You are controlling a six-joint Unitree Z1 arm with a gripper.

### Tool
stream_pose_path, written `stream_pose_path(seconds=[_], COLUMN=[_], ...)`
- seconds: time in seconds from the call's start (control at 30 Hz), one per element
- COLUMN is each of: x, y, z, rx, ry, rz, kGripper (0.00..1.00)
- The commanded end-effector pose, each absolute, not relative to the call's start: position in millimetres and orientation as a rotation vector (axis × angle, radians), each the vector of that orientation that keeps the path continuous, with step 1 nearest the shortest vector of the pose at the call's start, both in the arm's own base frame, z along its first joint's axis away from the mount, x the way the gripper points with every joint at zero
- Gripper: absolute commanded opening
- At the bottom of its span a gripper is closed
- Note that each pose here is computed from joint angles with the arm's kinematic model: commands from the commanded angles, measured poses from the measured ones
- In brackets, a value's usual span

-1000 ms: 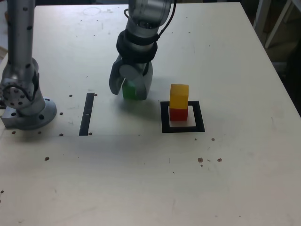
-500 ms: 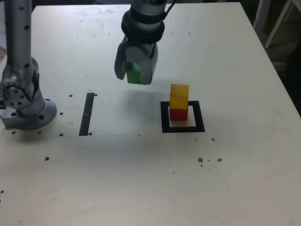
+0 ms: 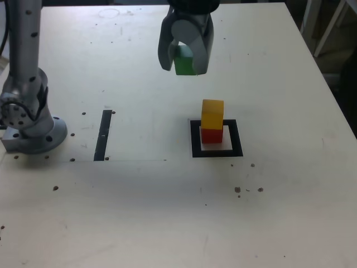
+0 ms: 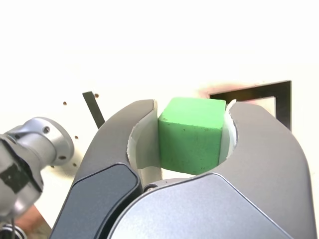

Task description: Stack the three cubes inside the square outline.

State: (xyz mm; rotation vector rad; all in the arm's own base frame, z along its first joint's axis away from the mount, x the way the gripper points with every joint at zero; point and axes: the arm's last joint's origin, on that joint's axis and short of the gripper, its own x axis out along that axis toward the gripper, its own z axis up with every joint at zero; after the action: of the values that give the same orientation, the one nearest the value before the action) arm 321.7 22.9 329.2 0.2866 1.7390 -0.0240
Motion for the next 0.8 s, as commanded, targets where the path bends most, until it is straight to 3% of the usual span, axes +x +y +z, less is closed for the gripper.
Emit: stream_pose_path(seconds=[0.0,0.3,0.77], x=[325,341,360], y=[19,-8,-34], z=[329.9,336.5,316.9], rx=[0.280,0.255,0.248], ry=[1.739,1.711,1.750], rz=[-0.027,-0.039,-0.093], kGripper=[0.24,0.24,0.24])
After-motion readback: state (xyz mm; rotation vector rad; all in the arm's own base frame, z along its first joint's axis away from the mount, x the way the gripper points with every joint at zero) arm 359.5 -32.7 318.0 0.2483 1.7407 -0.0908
